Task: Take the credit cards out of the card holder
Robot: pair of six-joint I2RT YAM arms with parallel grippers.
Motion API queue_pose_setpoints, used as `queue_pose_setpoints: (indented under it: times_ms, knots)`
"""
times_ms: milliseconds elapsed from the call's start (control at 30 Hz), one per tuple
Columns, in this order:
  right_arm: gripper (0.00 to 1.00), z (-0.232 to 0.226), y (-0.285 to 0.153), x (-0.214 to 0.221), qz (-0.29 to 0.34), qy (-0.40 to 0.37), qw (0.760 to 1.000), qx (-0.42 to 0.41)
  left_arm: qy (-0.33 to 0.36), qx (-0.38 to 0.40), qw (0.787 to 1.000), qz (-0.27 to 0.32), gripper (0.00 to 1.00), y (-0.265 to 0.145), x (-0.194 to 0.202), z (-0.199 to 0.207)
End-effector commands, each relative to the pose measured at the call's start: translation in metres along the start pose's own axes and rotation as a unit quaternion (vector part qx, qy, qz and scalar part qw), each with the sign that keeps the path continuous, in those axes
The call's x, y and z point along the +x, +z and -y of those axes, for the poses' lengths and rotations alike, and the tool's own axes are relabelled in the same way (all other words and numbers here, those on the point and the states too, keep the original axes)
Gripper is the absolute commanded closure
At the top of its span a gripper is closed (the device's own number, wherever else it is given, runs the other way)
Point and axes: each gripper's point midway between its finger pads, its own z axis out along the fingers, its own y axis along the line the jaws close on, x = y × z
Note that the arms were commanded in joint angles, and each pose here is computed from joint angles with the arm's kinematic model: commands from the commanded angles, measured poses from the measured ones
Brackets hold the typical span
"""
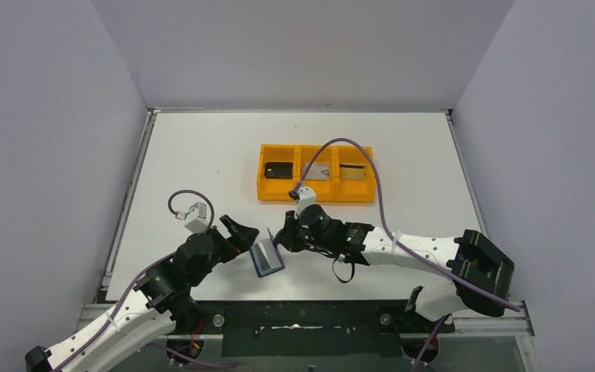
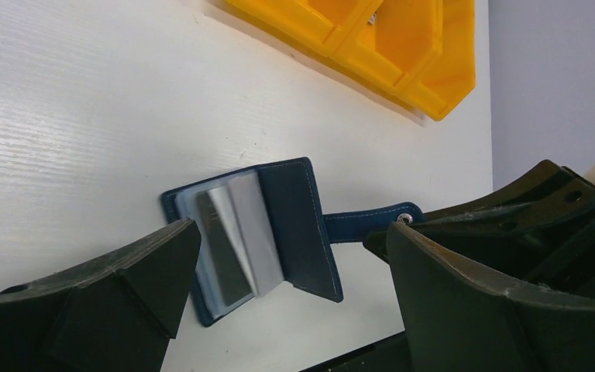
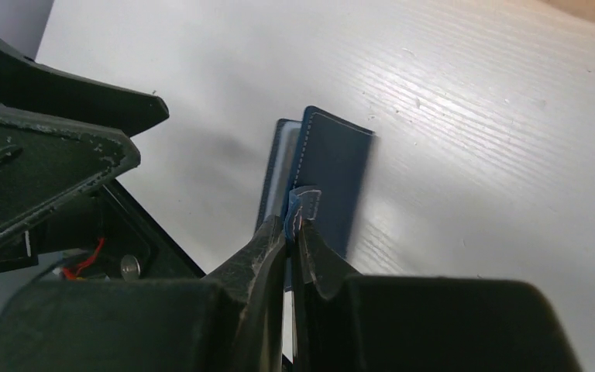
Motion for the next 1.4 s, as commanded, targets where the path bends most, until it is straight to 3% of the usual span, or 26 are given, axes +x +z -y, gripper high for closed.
queue_pose_setpoints:
  times_ms: [0,167,400,567,700,900,1167,1367]
  knots:
    - [1.0,-0.009,-0.008,-0.035,0.071,0.064,0.995,-0.026,-0.015,0.002,1.0,0.001,0.07,-0.002,-0.001,0.001]
    - [1.0,0.051,-0.009,-0.004,0.044,0.155,0.986,0.031,-0.004,0.028,0.999,-0.023,0.09,0.002,0.01,0.009]
    - [1.0,0.093,-0.024,0.042,0.028,0.197,0.977,0.079,0.046,0.065,0.992,-0.096,0.17,0.016,0.035,0.033]
    - [0.98,0.105,-0.032,0.054,0.035,0.209,0.973,0.089,0.082,0.078,0.982,-0.153,0.24,0.033,0.052,0.057]
    - [0.98,0.108,-0.034,0.053,0.038,0.208,0.973,0.095,0.096,0.074,0.98,-0.157,0.3,0.043,0.053,0.067]
    - [0.97,0.112,-0.035,0.055,0.04,0.208,0.972,0.103,0.091,0.053,0.987,-0.119,0.3,0.042,0.035,0.067]
    - [0.96,0.121,-0.031,0.061,0.033,0.207,0.97,0.126,0.067,0.083,0.978,-0.18,0.3,0.047,0.072,0.062]
    - [0.96,0.123,-0.03,0.062,0.032,0.207,0.969,0.13,0.064,0.095,0.975,-0.193,0.31,0.053,0.082,0.064]
